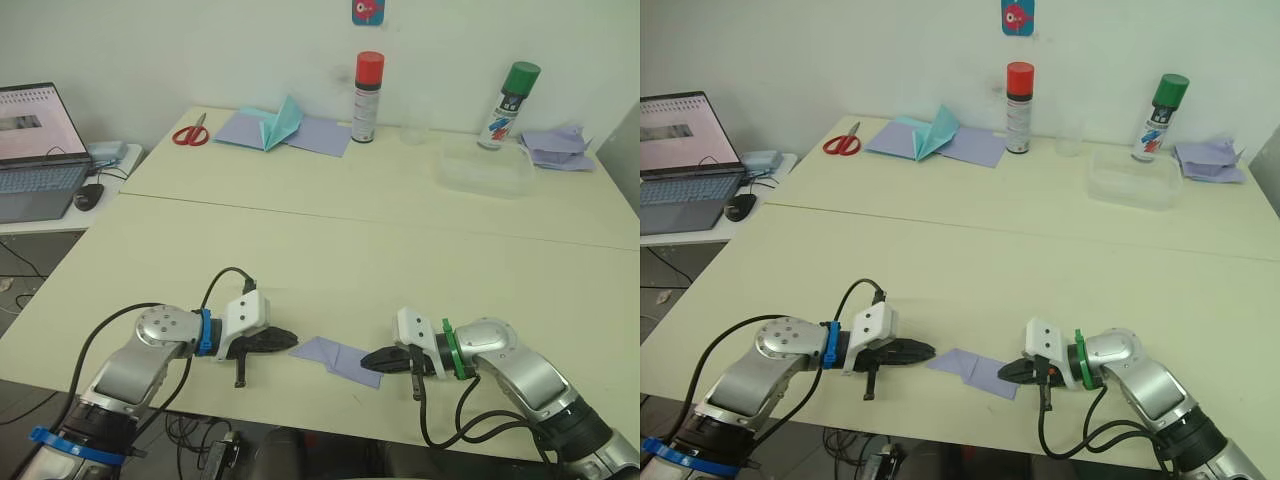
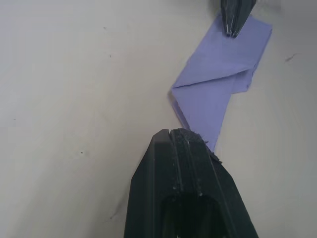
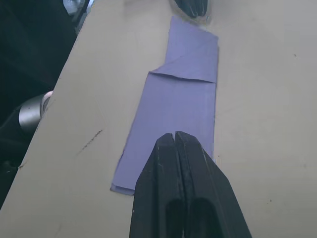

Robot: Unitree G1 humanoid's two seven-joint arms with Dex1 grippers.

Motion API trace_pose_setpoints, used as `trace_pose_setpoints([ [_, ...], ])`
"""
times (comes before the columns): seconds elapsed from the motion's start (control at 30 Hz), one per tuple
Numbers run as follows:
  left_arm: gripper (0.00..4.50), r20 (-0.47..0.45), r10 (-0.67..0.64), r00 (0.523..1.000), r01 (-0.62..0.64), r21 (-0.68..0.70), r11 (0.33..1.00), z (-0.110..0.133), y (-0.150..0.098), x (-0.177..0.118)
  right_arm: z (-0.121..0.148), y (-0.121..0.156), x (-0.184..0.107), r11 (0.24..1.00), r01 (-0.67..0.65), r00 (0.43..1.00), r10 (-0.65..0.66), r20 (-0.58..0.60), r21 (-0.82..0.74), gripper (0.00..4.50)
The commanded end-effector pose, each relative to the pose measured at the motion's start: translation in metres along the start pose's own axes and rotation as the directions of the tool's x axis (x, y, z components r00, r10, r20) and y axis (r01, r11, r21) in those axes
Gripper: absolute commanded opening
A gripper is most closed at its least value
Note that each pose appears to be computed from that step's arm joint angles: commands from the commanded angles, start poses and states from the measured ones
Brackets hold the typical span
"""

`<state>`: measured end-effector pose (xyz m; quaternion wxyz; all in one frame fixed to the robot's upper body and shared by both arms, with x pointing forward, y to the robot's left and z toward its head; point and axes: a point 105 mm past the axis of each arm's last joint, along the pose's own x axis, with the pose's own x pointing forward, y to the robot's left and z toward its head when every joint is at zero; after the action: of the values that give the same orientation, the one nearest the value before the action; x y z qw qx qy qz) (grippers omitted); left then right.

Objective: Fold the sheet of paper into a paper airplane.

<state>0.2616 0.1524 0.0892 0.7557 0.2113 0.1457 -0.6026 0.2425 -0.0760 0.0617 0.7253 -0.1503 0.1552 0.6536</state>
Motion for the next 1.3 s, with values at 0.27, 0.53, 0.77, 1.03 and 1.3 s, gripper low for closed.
trace_pose_setpoints([
  [0.27, 2.63, 0.096, -0.078, 0.992, 0.058, 0.191, 0.98, 0.038, -0.011, -0.004, 0.029, 0.008, -0.028, 0.992, 0.018, 0.995, -0.007, 0.096, -0.123, 3.34],
  [0.53, 4.46, 0.158, -0.065, 0.985, 0.021, 0.269, 0.963, 0.036, -0.031, -0.007, 0.027, 0.023, -0.031, 0.976, 0.013, 0.993, 0.012, 0.114, -0.216, 3.37],
  [0.77, 4.46, 0.191, -0.041, 0.981, -0.01, 0.259, 0.966, 0.037, -0.047, -0.006, 0.019, 0.009, -0.015, 0.926, 0.116, 0.991, -0.086, 0.1, -0.36, 3.37],
  [1.03, 4.46, 0.184, 0.005, 0.983, -0.05, 0.24, 0.969, 0.037, -0.052, -0.013, 0.009, 0.005, -0.001, 0.899, 0.115, 0.993, -0.09, 0.08, -0.423, 3.37],
  [1.3, 4.49, 0.199, 0.034, 0.979, -0.079, 0.225, 0.971, 0.044, -0.056, -0.014, 0.014, -0.004, 0.001, 0.92, 0.174, 0.982, -0.136, 0.132, -0.35, 1.8],
])
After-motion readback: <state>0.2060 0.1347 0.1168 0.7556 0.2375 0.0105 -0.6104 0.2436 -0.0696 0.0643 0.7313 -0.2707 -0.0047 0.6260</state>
